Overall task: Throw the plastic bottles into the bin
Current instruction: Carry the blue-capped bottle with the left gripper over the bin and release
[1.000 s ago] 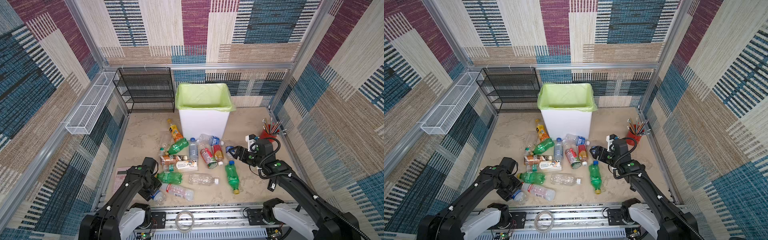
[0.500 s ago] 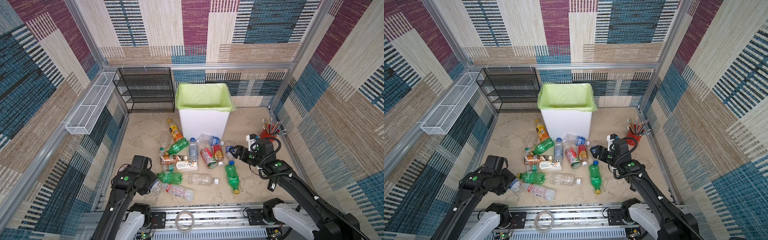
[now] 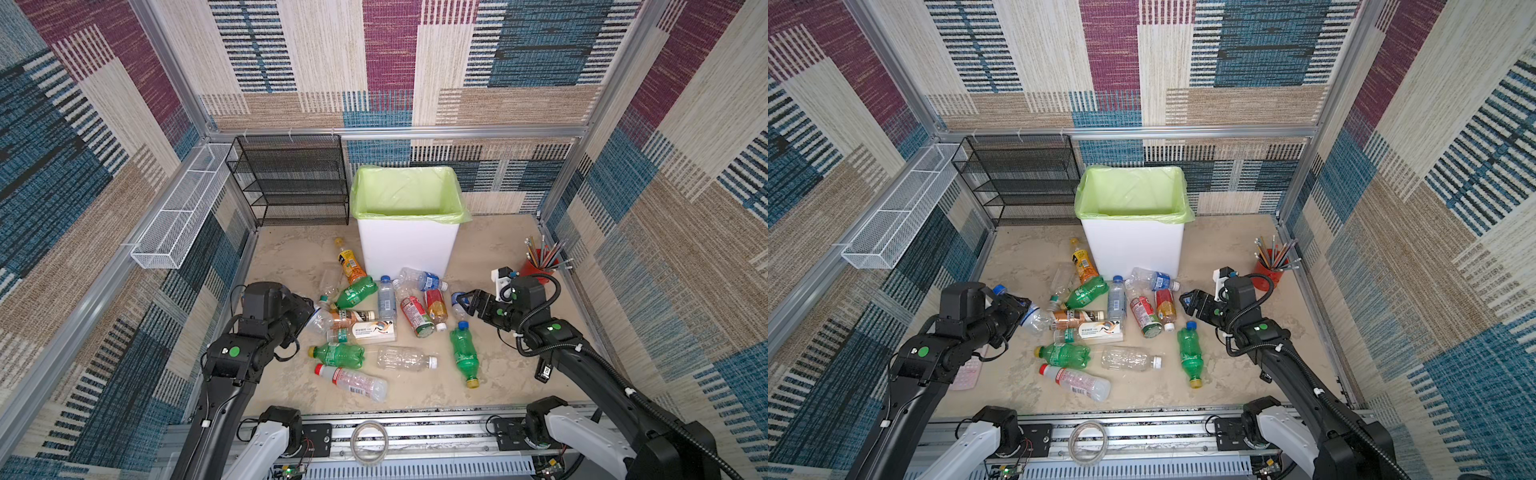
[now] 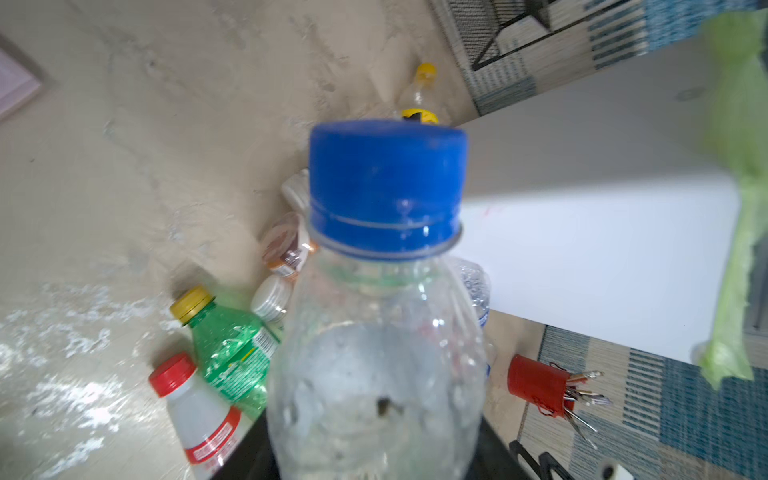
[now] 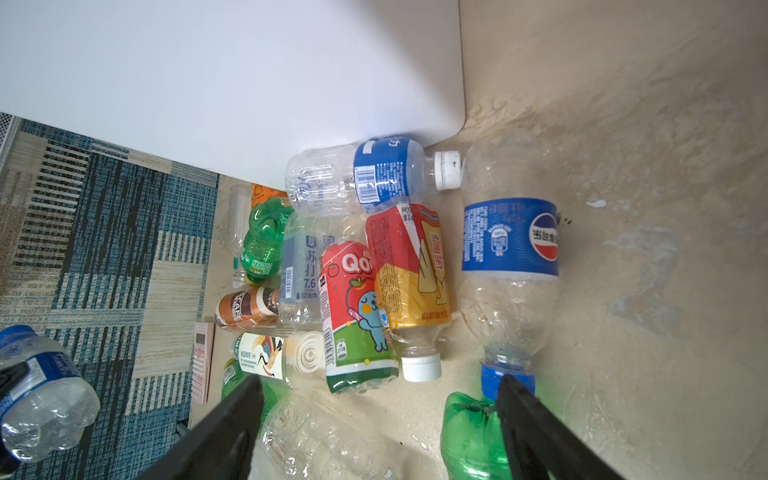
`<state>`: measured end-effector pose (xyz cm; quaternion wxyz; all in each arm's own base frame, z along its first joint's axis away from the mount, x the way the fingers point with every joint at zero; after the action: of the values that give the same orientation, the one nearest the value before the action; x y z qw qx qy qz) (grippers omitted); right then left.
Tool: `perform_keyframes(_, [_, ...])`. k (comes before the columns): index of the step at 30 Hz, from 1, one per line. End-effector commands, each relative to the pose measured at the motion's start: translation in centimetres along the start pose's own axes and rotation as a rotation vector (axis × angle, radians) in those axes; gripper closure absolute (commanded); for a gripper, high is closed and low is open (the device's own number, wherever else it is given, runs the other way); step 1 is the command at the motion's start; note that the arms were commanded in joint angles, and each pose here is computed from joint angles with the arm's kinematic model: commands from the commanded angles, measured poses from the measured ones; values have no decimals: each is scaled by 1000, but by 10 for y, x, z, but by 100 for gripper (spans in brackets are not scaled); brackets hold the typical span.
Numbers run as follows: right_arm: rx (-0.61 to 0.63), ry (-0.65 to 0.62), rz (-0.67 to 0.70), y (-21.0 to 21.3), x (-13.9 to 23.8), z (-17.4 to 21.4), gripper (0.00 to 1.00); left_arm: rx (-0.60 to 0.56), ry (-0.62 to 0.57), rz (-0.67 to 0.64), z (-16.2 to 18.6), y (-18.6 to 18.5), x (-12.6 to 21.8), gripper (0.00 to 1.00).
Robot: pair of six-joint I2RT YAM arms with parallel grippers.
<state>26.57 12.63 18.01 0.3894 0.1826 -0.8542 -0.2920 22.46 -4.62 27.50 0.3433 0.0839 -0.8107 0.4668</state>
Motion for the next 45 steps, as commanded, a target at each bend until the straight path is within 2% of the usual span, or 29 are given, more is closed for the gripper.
perform_keyframes(1, [21, -49, -22, 8, 2, -12, 11, -117, -76, 185, -20, -49, 12, 47])
perform_keyframes(8, [24, -63, -15, 9, 4, -15, 11, -268, -196, 408, -47, -131, 44, 47])
perform_keyframes(13, [17, -90, -17, 11, 9, -19, 11, -424, -318, 642, -58, -198, 80, 47])
perform_keyframes(19, [10, -103, -15, 11, 11, -20, 11, -604, -452, 844, -52, -238, 113, 50])
perform_keyframes(26, [2, -108, -16, 12, 11, -23, 12, -809, -526, 970, -35, -282, 119, 51])
perform_keyframes(30, [-2, -111, -21, 13, 11, -24, 12, -907, -589, 998, -37, -329, 96, 51])
perform_keyframes(31, [-3, -112, -23, 14, 11, -24, 12, -913, -599, 974, -41, -341, 82, 49])
perform_keyframes(33, [-5, -108, -26, 14, 10, -25, 12, -918, -593, 919, -49, -368, 54, 25])
perform_keyframes(34, [-7, -103, -27, 15, 9, -24, 12, -931, -593, 900, -50, -381, 50, 6])
perform_keyframes(35, [-4, -101, -27, 15, 9, -25, 12, -940, -597, 886, -51, -393, 50, 0])
perform_keyframes(37, [-6, -96, -21, 16, 9, -26, 12, -954, -638, 903, -55, -414, 63, 0])
perform_keyframes(40, [-11, -100, -31, 17, 9, -26, 13, -912, -716, 948, -67, -432, 86, 1])
perform_keyframes(45, [-17, -105, -39, 20, 9, -30, 13, -854, -827, 1112, -75, -438, 156, 6])
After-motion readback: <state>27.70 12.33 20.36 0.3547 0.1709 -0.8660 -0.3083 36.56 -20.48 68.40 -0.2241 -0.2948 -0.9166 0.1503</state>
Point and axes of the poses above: each gripper's point midway between its finger pads, its own x axis back along the fingers, its own y axis along the line the jaws close on, z = x × y, the point moved 3 cm from there along x, back along the fingers, and after that the axes turned 3 degrees about x, right-handed, at the moved point
